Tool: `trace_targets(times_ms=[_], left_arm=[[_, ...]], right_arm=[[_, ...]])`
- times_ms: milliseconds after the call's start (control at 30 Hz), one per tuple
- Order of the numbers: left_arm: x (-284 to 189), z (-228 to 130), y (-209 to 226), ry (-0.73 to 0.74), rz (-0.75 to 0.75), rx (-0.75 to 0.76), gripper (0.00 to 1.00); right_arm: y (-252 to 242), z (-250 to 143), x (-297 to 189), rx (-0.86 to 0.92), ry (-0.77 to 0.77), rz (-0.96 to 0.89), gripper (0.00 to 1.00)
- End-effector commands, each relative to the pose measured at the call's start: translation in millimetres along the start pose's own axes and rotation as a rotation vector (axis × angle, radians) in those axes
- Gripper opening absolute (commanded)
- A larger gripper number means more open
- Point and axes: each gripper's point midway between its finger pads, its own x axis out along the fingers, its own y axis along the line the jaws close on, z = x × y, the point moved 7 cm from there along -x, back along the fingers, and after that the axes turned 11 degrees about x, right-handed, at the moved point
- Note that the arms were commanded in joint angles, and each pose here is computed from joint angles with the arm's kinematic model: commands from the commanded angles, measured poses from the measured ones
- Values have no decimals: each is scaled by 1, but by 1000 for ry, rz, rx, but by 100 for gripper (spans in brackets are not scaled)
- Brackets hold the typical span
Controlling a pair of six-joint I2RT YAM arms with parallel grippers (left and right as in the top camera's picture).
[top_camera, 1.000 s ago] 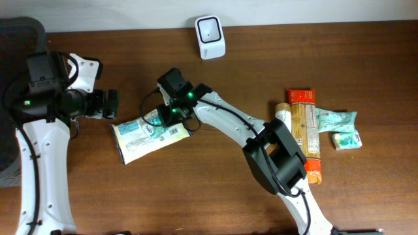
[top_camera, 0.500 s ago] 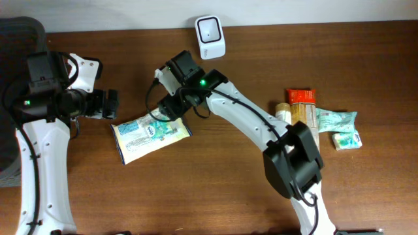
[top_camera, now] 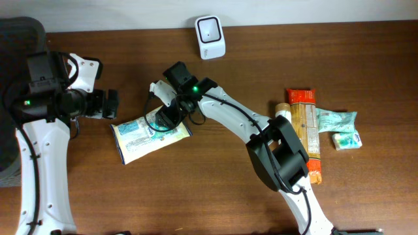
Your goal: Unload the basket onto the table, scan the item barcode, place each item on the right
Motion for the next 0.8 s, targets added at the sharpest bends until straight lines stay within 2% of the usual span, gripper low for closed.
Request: trace_targets(times_ms=[0,100,233,267,333,500,533,600,633,667,767], left_arm=[[-4,2,0,-17,-1,15,99],[-4,2,0,-17,-1,15,99],[-4,2,0,-17,-1,15,99],[-4,2,0,-17,-1,15,99],[-4,2,0,-17,-1,15,99],[-4,2,0,-17,-1,15,99],[-4,2,0,-17,-1,15,99],[-4,2,0,-17,-1,15,99],[-4,2,0,-17,-1,15,99],[-4,2,0,-17,-1,15,99],[-4,2,0,-17,-1,15,99]], right_arm=[[5,-4,5,-1,28,35,53],[4,-12,6,19,68,35,46],[5,-14,8,23,73,42,45],[5,-12,8,20,67,42,45],[7,-9,9,7,50,44,53],[6,-17,26,7,76,45,54],[4,-20,30,12,88,45,49],[4,-20,30,13,89,45,33],[4,-20,30,11,87,45,15],[3,-20,30,12,86,44,5],[6,-5,4,55,46,37,4]])
